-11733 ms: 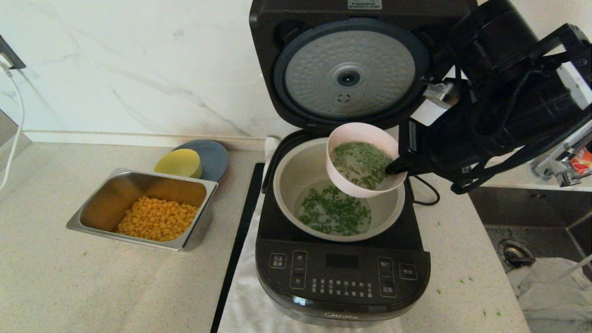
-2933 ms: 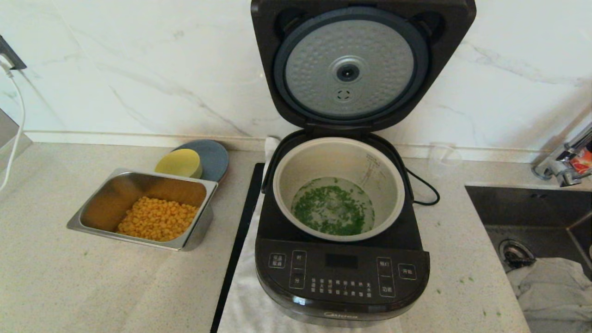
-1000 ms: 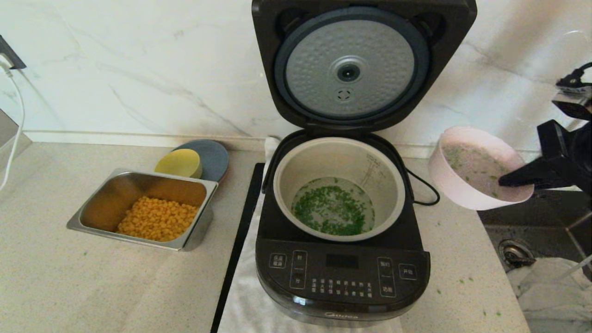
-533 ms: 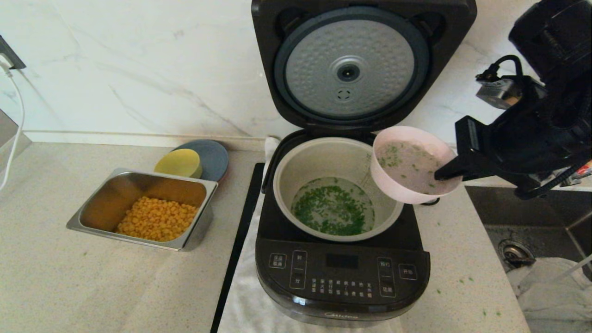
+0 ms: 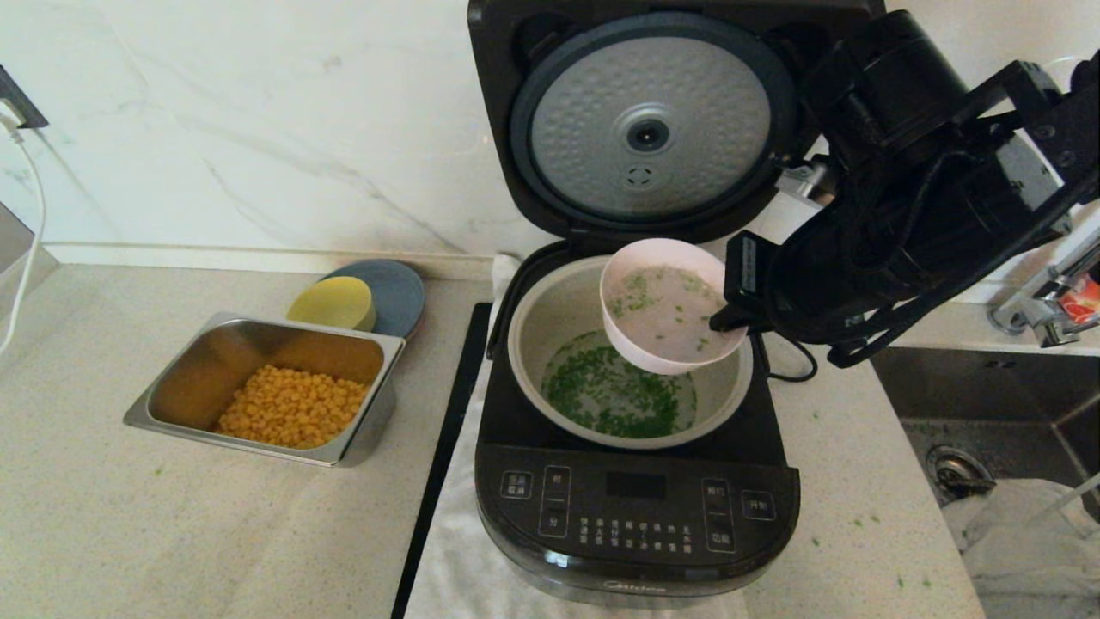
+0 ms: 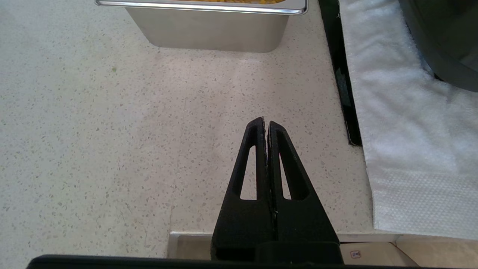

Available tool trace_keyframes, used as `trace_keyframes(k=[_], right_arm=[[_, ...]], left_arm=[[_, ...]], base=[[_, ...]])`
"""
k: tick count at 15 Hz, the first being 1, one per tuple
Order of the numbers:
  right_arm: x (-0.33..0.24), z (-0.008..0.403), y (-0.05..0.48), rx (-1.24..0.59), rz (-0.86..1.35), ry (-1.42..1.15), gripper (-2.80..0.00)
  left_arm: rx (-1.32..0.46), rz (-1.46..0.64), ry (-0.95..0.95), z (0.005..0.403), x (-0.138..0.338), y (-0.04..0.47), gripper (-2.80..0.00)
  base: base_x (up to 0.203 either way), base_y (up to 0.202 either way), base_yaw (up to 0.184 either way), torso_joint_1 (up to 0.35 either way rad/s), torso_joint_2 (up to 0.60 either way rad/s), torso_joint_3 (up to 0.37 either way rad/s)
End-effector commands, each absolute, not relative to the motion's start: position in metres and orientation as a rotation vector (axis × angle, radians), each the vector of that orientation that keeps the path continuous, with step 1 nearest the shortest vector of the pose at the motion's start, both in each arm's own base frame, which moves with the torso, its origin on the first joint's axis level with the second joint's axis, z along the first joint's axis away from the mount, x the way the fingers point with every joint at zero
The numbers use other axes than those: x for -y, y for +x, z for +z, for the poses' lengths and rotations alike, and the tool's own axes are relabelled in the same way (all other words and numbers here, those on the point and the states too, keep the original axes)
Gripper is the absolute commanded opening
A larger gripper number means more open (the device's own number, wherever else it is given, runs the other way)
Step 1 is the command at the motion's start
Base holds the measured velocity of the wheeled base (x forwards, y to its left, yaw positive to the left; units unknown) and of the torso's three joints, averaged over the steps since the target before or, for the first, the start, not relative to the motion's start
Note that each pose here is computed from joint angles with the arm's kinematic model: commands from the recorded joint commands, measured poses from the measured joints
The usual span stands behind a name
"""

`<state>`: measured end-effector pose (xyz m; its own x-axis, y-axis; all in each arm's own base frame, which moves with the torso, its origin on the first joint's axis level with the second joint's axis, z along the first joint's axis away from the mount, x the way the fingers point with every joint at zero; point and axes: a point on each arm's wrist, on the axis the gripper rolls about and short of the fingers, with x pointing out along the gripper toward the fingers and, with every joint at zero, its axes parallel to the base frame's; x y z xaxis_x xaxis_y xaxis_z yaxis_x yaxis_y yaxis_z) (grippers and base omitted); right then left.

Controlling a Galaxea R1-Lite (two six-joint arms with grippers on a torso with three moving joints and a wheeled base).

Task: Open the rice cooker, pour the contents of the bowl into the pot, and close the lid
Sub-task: Pour the water from the bowl into the rice cooker

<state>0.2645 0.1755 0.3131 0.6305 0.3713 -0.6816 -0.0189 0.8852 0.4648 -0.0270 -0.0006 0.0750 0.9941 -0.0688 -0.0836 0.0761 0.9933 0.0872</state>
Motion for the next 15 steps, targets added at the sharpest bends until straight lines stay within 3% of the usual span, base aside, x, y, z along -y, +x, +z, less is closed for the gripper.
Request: trace_keyframes(k=[1, 15], right_arm=[[-0.19, 0.301, 0.273, -0.877, 0.225, 0.422, -2.8], [-0.221, 0.282, 0.307, -0.658, 0.101, 0.4, -2.8]], left_arm=[[-0.08, -0.073, 0.091, 0.075, 0.001, -0.027, -2.8], [-0.08, -0.073, 0.091, 0.075, 0.001, -0.027, -2.8]], base=[[0.0, 0.0, 0.0, 0.0, 0.0, 0.0], [0.0, 0.0, 0.0, 0.0, 0.0, 0.0]])
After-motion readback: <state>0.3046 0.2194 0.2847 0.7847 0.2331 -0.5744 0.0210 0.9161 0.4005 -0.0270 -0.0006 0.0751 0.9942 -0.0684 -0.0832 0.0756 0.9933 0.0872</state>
